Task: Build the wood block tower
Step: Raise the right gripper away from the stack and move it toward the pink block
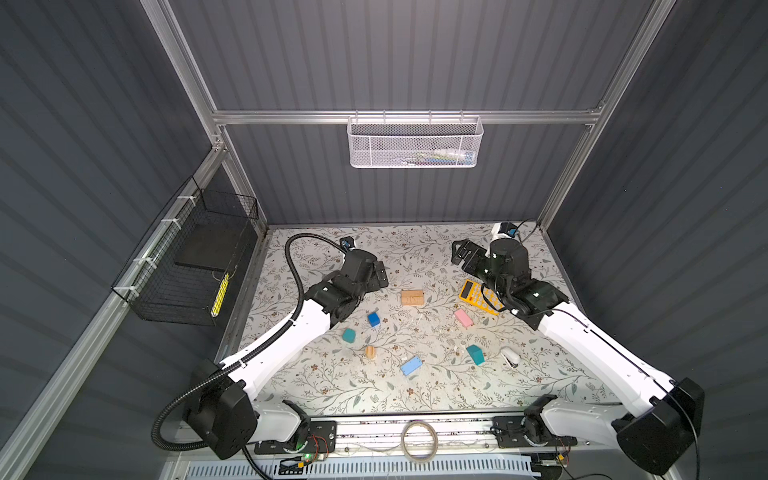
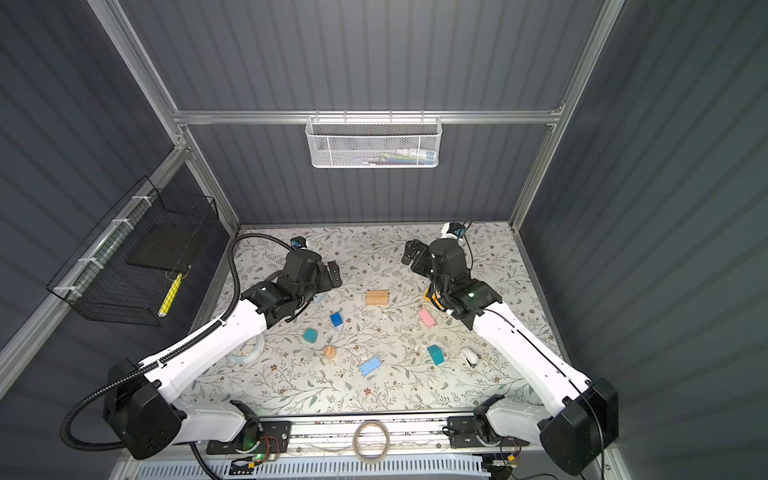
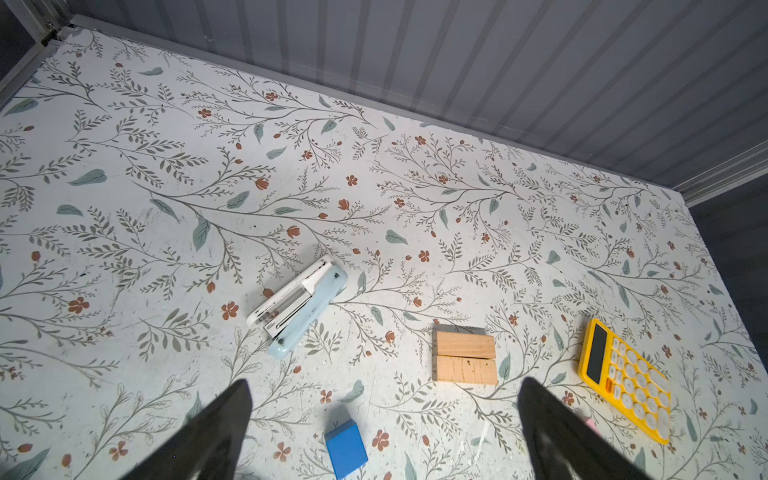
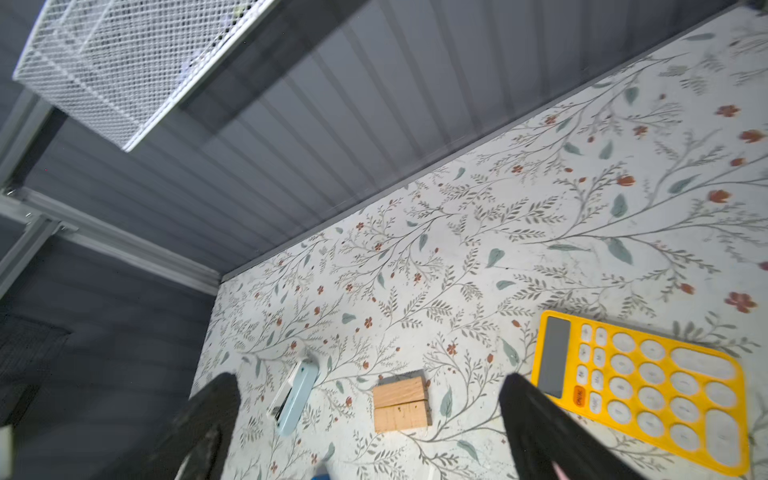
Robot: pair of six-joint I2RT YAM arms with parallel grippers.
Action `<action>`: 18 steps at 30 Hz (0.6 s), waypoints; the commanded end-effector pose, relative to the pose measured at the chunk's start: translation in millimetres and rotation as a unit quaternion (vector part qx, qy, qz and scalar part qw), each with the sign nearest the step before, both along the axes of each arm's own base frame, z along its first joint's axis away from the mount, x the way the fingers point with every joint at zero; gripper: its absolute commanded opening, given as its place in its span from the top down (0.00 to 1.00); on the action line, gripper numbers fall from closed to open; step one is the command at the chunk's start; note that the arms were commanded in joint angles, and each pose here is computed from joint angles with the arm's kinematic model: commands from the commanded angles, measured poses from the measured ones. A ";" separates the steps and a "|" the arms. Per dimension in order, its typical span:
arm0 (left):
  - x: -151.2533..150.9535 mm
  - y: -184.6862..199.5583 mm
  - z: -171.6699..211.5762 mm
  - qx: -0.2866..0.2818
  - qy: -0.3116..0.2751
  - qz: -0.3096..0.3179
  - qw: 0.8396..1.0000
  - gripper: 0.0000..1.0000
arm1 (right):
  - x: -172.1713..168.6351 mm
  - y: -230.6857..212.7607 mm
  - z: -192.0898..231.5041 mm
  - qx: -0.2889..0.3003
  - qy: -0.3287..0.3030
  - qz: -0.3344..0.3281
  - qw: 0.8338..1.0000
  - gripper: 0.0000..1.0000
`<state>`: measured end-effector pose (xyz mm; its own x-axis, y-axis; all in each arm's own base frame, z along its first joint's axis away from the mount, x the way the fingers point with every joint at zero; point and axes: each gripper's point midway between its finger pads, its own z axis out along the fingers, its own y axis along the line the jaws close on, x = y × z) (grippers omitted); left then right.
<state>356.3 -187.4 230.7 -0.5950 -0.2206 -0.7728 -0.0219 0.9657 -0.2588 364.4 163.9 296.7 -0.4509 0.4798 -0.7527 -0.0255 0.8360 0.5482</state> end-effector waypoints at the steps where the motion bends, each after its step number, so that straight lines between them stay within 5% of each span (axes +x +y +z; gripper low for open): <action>1: -1.9 13.1 6.5 0.012 -0.006 0.018 1.000 0.00 | -13.6 10.9 1.7 -0.004 -0.012 0.061 0.998 0.01; 8: -4.6 25.8 11.3 0.033 -0.017 0.033 0.999 0.00 | -45.9 2.7 -44.2 -0.092 0.122 0.103 0.983 0.01; 18: -4.2 24.7 11.5 0.037 -0.018 0.019 0.999 0.00 | -90.4 -13.2 -133.3 -0.189 0.324 0.146 0.915 0.01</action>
<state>355.4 -169.3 241.1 -0.5595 -0.2063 -0.8028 -0.0559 0.9757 -0.2118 300.6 164.7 182.3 -0.8743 0.0922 -0.4766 -0.0482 0.9605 0.2742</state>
